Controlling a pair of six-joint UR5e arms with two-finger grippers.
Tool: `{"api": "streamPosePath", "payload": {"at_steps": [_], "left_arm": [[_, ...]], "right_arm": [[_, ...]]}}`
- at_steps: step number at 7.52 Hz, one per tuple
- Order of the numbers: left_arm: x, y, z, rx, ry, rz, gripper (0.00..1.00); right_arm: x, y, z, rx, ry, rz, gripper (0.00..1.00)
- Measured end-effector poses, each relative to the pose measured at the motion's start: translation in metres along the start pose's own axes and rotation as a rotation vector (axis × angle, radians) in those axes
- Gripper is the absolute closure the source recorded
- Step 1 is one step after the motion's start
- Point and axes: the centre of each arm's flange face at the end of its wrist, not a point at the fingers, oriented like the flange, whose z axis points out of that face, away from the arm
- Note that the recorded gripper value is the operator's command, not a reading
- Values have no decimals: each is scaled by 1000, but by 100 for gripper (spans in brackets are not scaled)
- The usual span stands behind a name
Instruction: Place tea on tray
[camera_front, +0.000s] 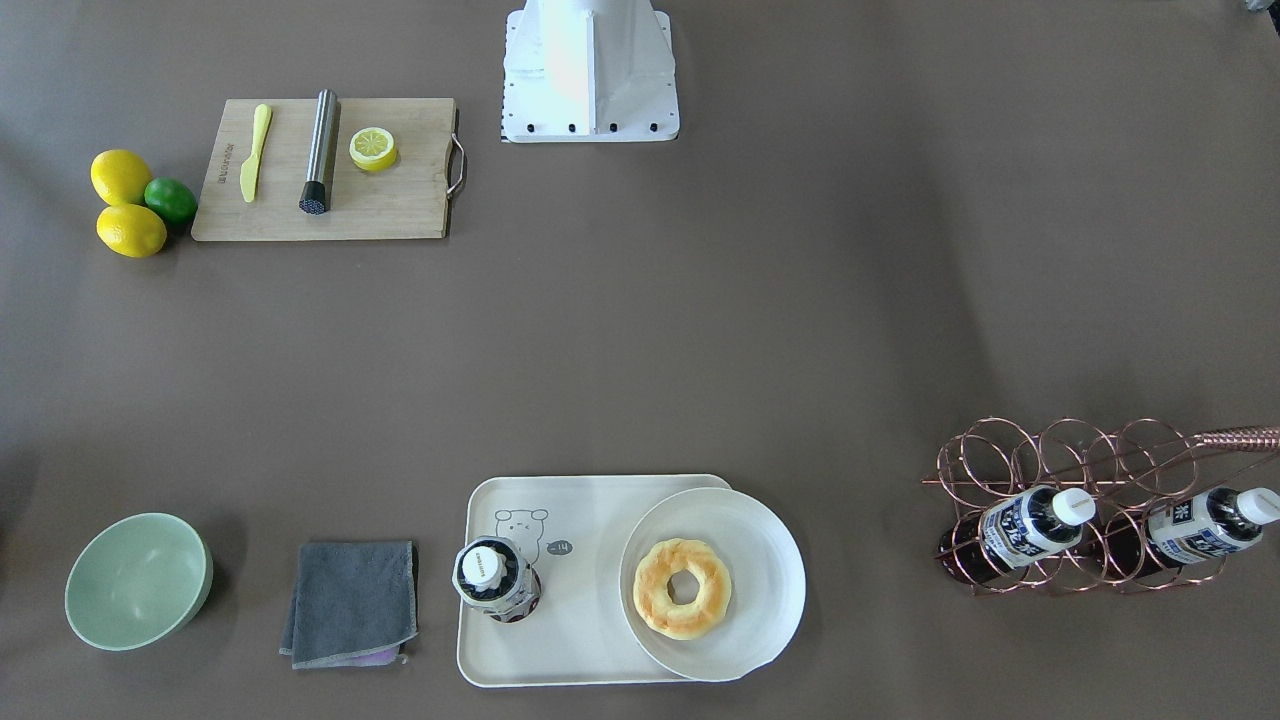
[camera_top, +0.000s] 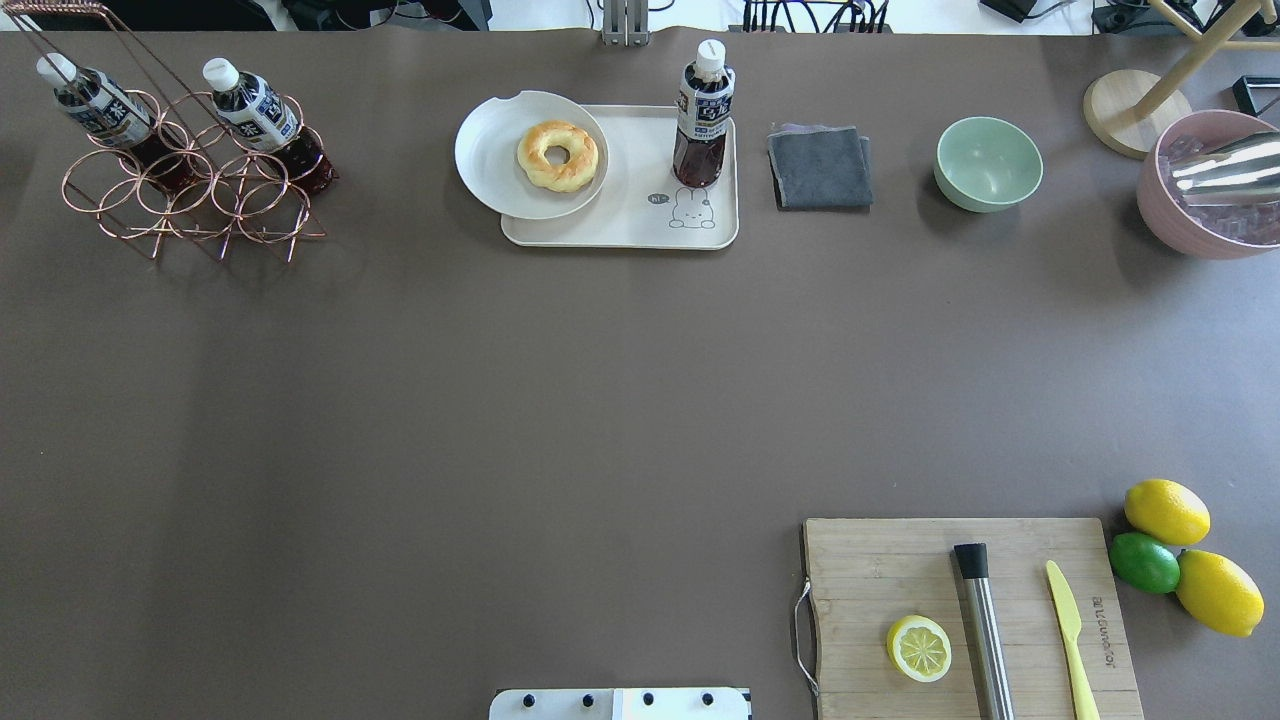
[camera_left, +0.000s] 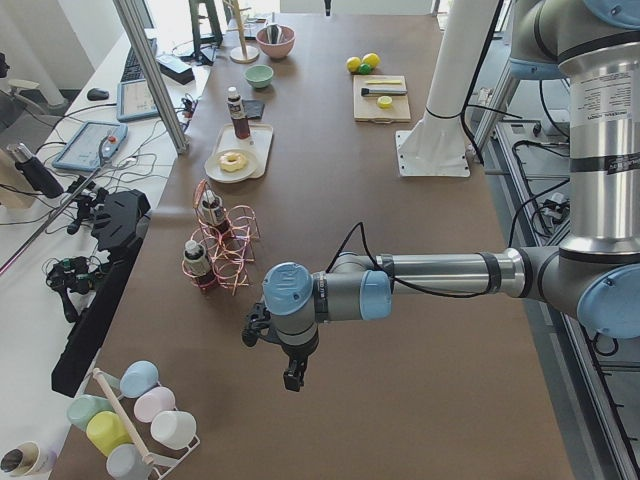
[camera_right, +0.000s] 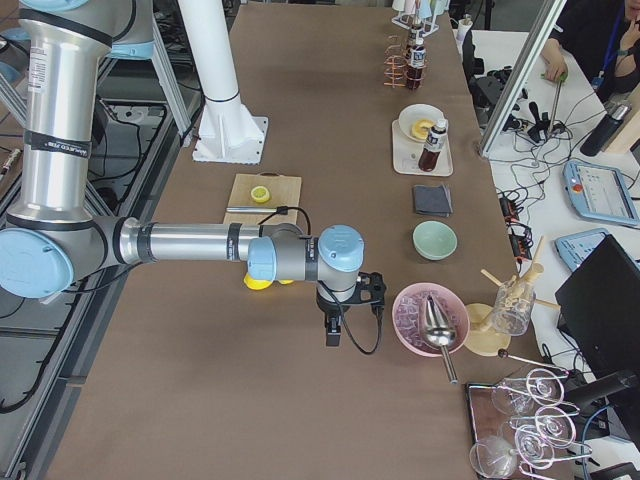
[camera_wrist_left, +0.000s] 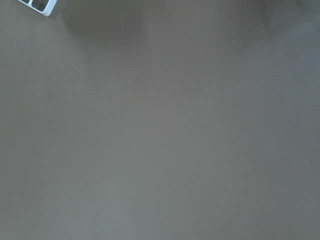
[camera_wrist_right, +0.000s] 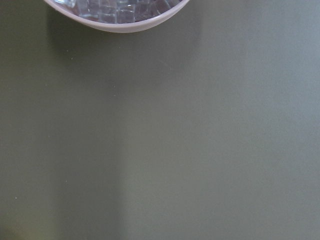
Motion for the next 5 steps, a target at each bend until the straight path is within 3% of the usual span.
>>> {"api": "streamPosePath", "payload": {"at_steps": [5], "left_arm": [[0,1,0,-1,1,-2,0]], "right_arm": [[1,2,2,0,-1,3,0]]}}
